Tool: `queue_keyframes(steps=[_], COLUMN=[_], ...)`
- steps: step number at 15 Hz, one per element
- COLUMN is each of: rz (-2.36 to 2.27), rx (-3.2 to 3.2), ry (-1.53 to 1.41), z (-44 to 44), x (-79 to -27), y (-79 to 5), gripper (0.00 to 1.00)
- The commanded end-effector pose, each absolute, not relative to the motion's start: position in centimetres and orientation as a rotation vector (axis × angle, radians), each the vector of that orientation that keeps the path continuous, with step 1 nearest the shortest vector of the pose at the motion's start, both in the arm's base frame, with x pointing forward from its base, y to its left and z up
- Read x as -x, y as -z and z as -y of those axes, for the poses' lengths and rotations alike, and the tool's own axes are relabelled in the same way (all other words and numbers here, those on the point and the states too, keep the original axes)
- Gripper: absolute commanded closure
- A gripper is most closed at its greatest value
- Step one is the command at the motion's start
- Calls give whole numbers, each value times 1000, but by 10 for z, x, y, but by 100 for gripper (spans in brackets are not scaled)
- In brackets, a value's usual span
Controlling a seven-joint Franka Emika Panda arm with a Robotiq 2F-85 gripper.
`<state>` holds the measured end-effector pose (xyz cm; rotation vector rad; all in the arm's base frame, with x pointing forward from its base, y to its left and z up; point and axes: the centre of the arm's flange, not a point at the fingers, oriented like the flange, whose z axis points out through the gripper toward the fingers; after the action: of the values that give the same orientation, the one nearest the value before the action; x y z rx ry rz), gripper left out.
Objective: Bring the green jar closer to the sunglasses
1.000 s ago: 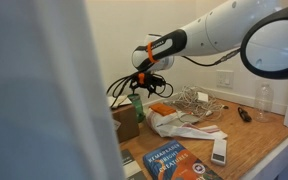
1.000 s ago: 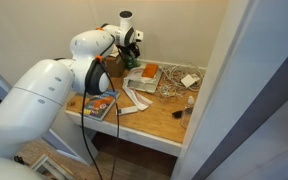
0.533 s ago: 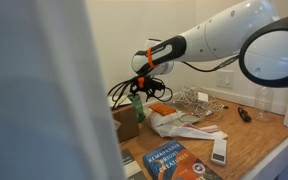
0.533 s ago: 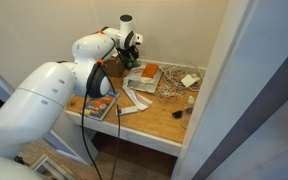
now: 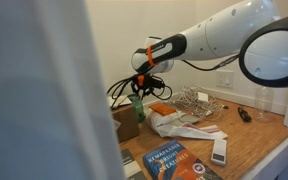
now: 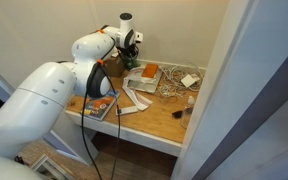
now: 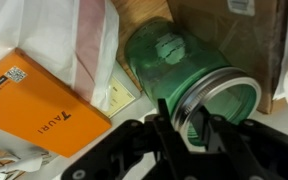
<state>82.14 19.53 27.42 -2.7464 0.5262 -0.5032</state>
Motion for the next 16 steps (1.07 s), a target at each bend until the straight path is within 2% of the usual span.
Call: queue_keyframes(steps=[1, 3, 5, 7, 16], rz=[-530, -528, -529, -528, -541], rx=[2737, 2746, 2753, 2760, 2777], ry=[502, 504, 499, 495, 459], z=[-207, -206, -205, -205, -197], x=[-864, -863, -861, -859, -841], y=[-277, -278, -278, -279, -309], gripper=[82, 89, 85, 94, 96])
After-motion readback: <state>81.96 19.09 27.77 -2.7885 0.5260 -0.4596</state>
